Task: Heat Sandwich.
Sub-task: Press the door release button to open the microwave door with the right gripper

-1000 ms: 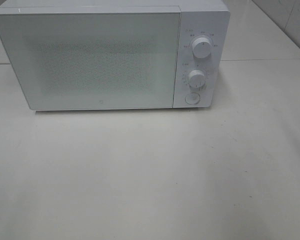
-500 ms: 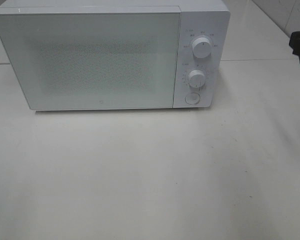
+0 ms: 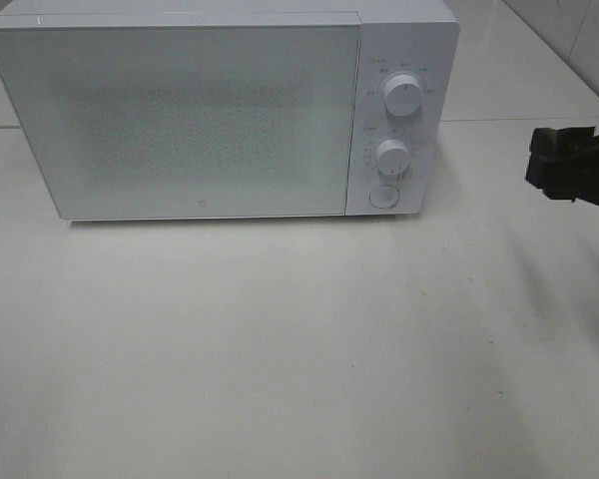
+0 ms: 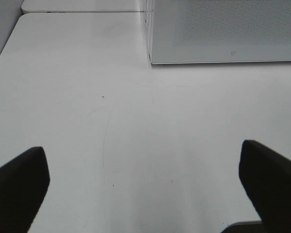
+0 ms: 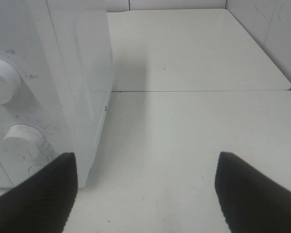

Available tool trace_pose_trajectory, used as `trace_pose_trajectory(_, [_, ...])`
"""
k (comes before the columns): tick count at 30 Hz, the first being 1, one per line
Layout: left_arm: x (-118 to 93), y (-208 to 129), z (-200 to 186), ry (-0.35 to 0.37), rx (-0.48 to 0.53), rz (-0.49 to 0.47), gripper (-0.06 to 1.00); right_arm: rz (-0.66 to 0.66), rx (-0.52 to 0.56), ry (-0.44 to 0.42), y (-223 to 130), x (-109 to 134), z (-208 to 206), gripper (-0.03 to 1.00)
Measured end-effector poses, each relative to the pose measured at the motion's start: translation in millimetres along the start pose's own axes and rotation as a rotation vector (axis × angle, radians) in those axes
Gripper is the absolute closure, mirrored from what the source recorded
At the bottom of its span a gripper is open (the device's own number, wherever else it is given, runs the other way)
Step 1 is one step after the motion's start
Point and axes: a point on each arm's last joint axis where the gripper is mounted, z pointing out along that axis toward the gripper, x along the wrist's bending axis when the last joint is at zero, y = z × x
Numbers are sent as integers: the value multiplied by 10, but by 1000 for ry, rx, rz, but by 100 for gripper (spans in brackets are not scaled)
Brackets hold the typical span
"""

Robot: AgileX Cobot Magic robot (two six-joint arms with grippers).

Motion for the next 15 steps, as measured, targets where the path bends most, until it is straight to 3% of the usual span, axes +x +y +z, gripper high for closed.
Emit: trace_pose_trajectory(15, [0,0,0,0,0,0,-4,-108,70,69,-340,567,63,20])
